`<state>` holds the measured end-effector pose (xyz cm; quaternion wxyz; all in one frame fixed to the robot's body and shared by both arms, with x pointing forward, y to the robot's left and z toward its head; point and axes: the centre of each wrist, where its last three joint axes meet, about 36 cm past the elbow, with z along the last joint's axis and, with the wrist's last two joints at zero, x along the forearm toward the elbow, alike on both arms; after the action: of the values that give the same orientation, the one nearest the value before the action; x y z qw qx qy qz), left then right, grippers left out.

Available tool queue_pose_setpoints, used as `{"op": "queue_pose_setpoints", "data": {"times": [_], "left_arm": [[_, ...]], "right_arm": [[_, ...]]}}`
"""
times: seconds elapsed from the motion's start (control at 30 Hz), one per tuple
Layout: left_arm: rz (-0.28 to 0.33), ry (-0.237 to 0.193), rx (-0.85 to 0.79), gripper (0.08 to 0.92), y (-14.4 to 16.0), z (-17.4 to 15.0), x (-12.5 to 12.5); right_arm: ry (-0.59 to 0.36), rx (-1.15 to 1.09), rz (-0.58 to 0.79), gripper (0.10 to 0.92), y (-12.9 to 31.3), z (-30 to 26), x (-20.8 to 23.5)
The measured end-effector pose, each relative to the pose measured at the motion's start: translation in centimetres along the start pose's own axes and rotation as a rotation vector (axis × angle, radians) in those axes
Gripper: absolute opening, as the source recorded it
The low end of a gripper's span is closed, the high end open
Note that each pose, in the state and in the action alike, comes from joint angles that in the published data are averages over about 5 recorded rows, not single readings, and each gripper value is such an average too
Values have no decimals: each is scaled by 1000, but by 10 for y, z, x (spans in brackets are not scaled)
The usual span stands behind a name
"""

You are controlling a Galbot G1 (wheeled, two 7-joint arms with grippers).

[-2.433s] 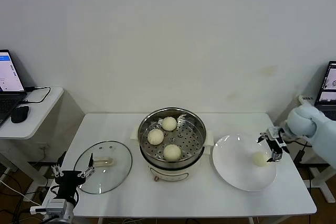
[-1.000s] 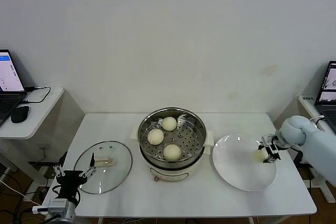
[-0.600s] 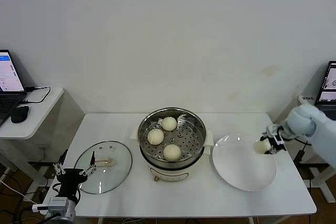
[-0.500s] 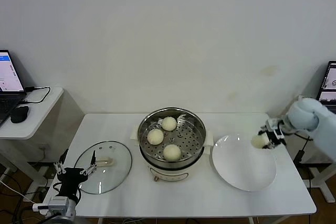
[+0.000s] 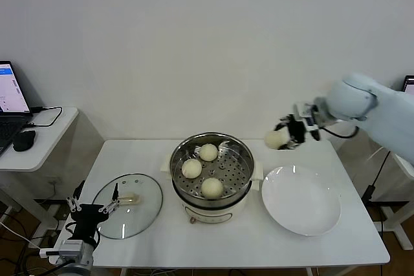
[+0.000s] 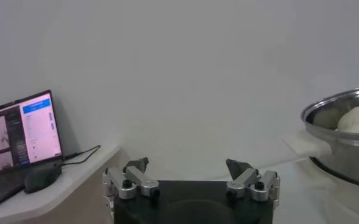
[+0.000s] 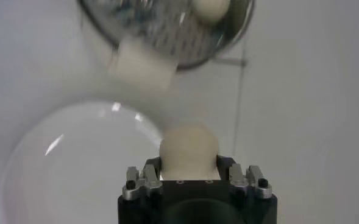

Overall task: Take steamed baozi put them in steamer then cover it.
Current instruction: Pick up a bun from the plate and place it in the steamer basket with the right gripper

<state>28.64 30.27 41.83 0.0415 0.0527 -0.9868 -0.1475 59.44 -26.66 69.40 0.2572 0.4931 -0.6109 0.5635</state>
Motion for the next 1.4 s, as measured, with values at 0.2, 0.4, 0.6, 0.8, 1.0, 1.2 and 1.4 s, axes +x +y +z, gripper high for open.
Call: {"op": "queue_pose_setpoints", "data": {"times": [0.2, 0.4, 0.6, 0.8, 1.0, 1.2, 1.4], "left_arm": [[-3, 1, 5, 823, -1, 1, 0], [-8, 0, 6, 823, 0, 1, -1], [-15, -1, 10, 823, 0, 1, -1], [-19, 2, 12, 823, 1, 2, -1], [-19, 0, 12, 823, 1, 2, -1], [-17, 0, 13, 823, 0, 1, -2], [-17, 0, 14, 823, 0, 1, -2]], "right_arm": [[-19, -61, -22, 577, -2, -46, -22], [1, -106, -39, 577, 3, -75, -52], [38, -129, -38, 577, 10, -89, -83], [71, -149, -38, 577, 18, -91, -106], [85, -161, -46, 577, 26, -93, -123], [87, -165, -52, 598, 32, -97, -133], [92, -168, -49, 749, 31, -97, -132]]}}
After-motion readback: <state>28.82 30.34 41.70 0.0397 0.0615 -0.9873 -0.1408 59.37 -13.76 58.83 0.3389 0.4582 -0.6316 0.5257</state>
